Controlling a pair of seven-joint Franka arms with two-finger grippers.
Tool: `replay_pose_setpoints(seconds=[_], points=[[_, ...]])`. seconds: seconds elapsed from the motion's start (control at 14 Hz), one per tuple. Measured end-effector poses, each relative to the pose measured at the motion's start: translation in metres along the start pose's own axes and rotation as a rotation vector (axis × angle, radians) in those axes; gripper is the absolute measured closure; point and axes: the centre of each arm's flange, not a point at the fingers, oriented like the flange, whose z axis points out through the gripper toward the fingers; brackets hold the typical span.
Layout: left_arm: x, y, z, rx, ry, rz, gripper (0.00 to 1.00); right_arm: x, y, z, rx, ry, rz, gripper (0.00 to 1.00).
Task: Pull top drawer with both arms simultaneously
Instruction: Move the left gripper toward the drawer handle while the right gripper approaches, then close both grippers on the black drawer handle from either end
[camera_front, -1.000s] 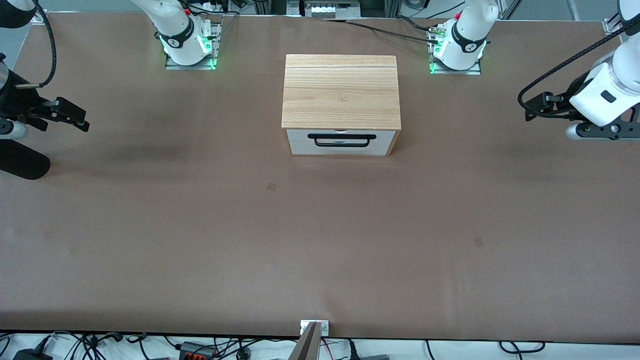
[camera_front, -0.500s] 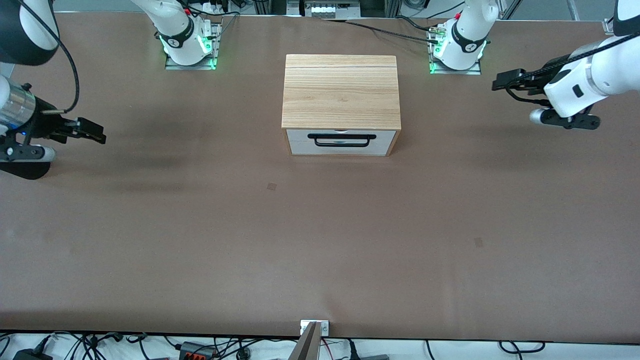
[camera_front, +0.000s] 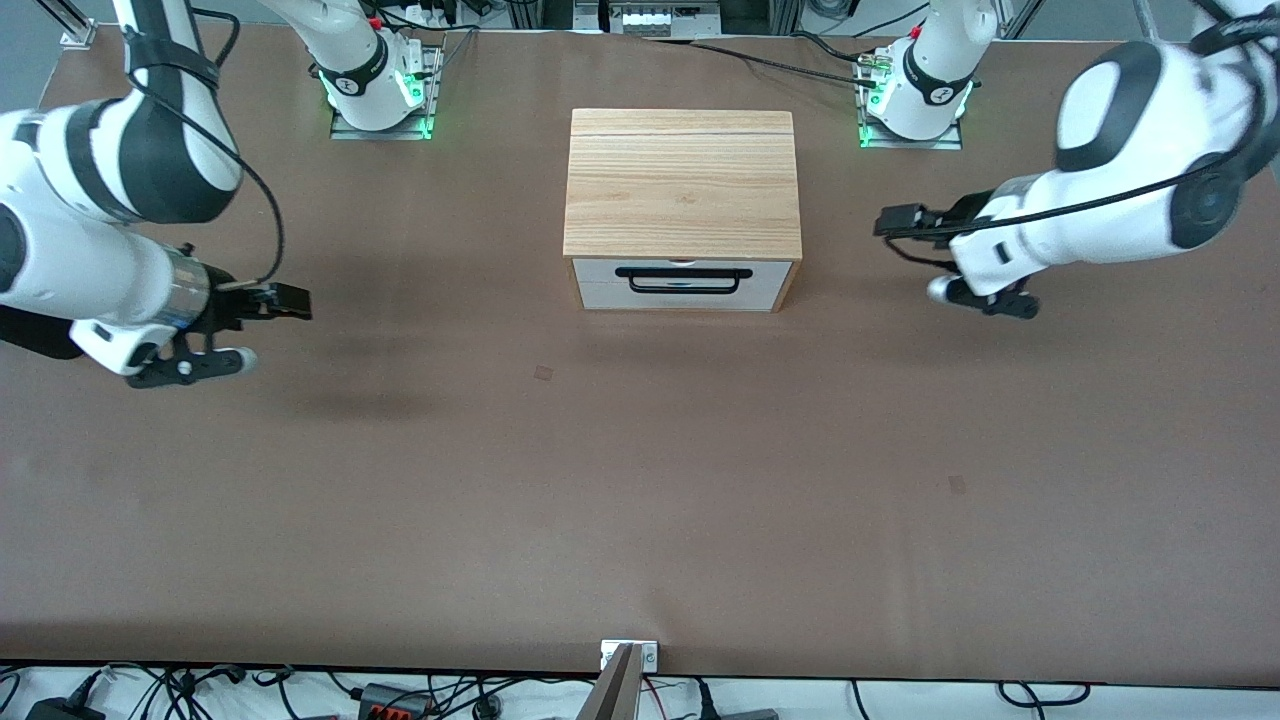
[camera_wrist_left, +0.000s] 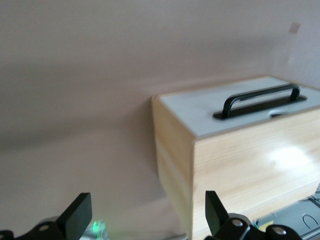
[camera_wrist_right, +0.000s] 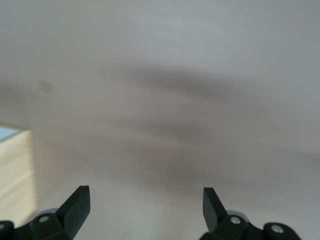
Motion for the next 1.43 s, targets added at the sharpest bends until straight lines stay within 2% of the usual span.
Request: replay_pose_setpoints(seconds=[0.14,0.36,0.57,0.71,0.86,1.0,1.07,1.21,1.43], points=[[0.026,-0.002,0.026,-0.131,0.047,0.074,0.00,0.011,-0.029,0.016,0.216,-0.005,0.004,0.00],[0.067,-0.024,0.078,-0.399,0.105,0.194,0.00,0.027,-0.062,0.048,0.474,-0.027,-0.026,0.00],[0.088,-0.039,0.124,-0.643,0.149,0.178,0.00,0.036,-0.073,0.105,0.736,-0.018,-0.135,0.00],[0.086,-0.041,0.153,-0.800,0.204,0.170,0.00,0.033,-0.073,0.157,0.918,0.029,-0.194,0.00],[0.075,-0.044,0.187,-0.894,0.255,0.180,0.00,0.033,-0.077,0.202,1.065,0.103,-0.223,0.00],[0.068,-0.045,0.215,-0.944,0.258,0.188,0.00,0.035,-0.103,0.237,1.185,0.166,-0.234,0.00],[0.066,-0.045,0.226,-0.982,0.254,0.187,0.00,0.035,-0.123,0.249,1.226,0.175,-0.235,0.00],[0.063,-0.045,0.246,-1.053,0.257,0.188,0.00,0.030,-0.165,0.266,1.277,0.168,-0.225,0.00],[0.059,-0.041,0.280,-1.098,0.268,0.220,0.04,0.012,-0.209,0.287,1.317,0.133,-0.200,0.00]])
